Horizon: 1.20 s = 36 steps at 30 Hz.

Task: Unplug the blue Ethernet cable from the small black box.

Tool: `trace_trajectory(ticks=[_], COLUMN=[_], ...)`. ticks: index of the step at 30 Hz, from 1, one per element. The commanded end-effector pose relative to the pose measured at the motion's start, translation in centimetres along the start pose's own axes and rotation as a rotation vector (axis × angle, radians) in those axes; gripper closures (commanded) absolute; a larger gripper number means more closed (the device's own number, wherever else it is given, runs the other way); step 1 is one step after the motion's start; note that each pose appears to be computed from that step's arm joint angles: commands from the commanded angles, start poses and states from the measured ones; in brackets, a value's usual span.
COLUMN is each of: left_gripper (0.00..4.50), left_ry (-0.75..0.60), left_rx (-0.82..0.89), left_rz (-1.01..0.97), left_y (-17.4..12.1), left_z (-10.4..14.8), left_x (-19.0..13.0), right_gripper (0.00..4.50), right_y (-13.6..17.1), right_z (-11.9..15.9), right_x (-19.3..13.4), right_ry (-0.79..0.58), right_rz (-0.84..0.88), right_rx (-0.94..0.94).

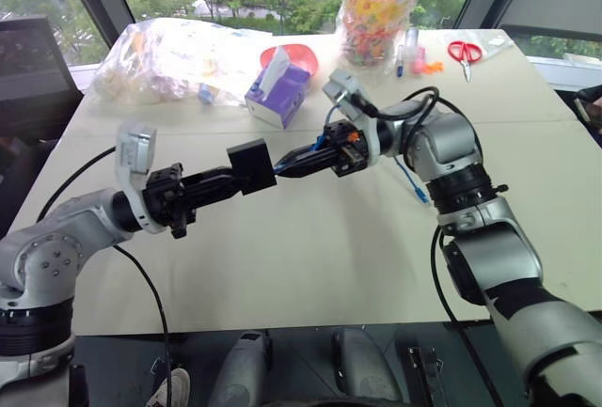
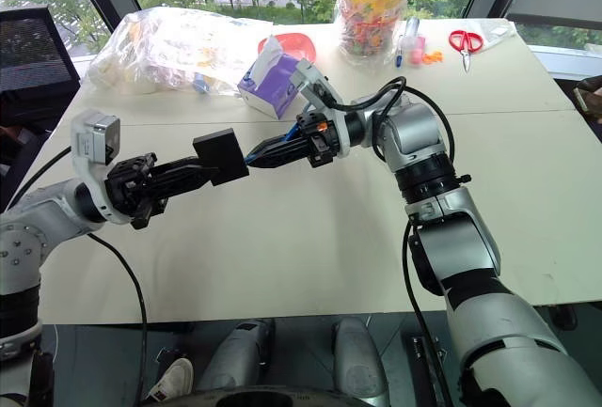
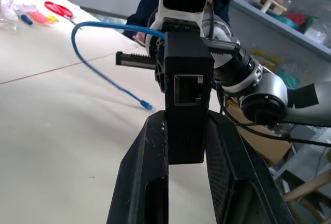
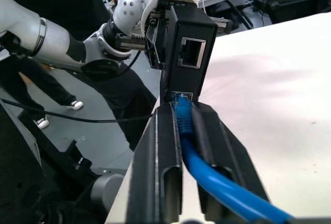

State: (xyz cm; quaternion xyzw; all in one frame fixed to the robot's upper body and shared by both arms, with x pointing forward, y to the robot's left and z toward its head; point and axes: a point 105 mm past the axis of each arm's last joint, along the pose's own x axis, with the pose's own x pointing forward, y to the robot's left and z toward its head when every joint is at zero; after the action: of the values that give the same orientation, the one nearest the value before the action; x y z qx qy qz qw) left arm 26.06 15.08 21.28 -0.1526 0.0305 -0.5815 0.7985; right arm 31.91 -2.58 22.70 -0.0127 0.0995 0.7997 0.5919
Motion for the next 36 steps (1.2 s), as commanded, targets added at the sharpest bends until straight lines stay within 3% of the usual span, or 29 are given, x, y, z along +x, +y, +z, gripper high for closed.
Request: trace_trajectory(ticks=[1,11,24,26,31,36], left_gripper=[4.1,4.1,4.1,4.1,4.1,4.1], left_ry=[-0.008,-0.002,0.012,0.013,0.019,-0.007], left_rx=[0.043,0.054,0.081,0.082,0.119,0.287], left_rz=[-0.034,-0.044,0.0,0.029,0.188,0.33], left_y=[-0.8,-1.2,-1.2,-0.4,4.1,8.3], left_z=[0.7,0.8,0.7,0.2,-2.2,-3.1], left_x=[0.3,0.0,-1.2,-0.9,1.1,4.0], right_gripper=[4.44,4.44,4.44,4.44,4.44,4.44], right_y=[0.4,0.1,-3.4,-4.5,-8.8,-9.6], right_z=[1.0,0.5,-3.4,-4.2,-7.8,-9.9], right_x=[0.3,-0.2,-7.8,-8.7,-12.3,-16.5], right_ry=[-0.01,-0.004,0.02,0.026,0.073,0.094], right_rz=[0.018,-0.009,-0.348,-0.447,-0.923,-1.241], right_rx=[-0.049,-0.031,0.075,0.053,0.023,0.039])
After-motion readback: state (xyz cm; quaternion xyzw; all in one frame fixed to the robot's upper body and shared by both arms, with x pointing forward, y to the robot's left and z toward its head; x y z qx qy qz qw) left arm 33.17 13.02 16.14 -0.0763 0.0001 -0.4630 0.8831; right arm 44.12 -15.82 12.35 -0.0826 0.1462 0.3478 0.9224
